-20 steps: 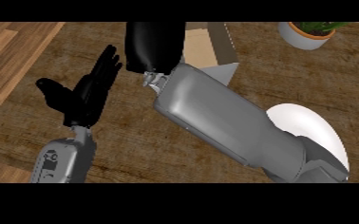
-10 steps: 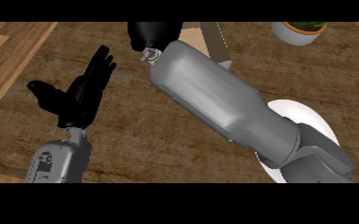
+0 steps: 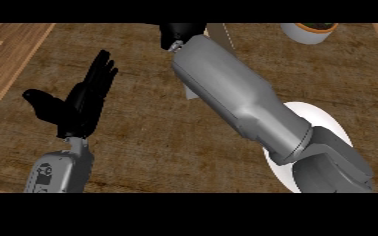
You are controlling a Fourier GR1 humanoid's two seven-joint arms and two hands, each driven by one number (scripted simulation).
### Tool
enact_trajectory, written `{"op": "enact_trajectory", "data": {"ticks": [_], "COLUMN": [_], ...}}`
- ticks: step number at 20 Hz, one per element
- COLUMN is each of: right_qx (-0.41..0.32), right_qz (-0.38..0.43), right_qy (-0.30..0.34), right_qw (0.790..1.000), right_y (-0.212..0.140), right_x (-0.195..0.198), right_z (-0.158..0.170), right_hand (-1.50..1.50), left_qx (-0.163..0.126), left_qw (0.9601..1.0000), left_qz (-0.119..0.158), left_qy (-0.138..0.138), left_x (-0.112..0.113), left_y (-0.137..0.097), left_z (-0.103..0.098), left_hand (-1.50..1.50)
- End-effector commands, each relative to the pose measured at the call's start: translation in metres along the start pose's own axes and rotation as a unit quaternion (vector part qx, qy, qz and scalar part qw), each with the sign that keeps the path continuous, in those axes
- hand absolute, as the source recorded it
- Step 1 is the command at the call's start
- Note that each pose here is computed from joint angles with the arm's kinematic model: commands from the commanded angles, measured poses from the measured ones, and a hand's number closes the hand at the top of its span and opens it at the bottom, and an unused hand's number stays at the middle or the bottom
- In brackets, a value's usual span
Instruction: Pick the tomato from the plate and place it in the cardboard box
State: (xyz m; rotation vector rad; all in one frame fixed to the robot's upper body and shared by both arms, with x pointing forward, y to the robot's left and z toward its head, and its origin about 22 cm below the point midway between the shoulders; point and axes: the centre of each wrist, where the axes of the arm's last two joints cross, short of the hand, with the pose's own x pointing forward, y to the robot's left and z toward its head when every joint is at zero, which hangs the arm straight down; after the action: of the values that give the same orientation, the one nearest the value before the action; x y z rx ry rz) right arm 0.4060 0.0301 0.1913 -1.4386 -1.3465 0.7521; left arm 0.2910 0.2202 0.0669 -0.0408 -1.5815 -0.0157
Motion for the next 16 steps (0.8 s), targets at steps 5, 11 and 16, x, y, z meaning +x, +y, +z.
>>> {"op": "enact_trajectory", "data": {"ticks": [5,11,16], "right_qx": [0.188,0.125,-0.029], "right_qz": [0.091,-0.001,-0.104], "right_qy": [0.089,0.069,-0.017], "right_qw": [0.974,0.99,0.994], "right_y": [0.049,0.051,0.042], "right_x": [-0.04,-0.042,-0.031], "right_z": [-0.016,-0.014,-0.008], "right_hand": [-1.5,-1.5,-1.5], "left_qx": [0.002,0.012,0.01], "left_qw": [1.0,0.9999,0.9999], "left_qz": [0.002,0.004,0.005], "left_qy": [-0.006,-0.003,0.013], "left_x": [-0.004,0.004,-0.012], "left_y": [0.001,-0.003,0.006], "left_z": [0.0,-0.002,0.008], "left_hand": [0.0,0.0,0.0]}}
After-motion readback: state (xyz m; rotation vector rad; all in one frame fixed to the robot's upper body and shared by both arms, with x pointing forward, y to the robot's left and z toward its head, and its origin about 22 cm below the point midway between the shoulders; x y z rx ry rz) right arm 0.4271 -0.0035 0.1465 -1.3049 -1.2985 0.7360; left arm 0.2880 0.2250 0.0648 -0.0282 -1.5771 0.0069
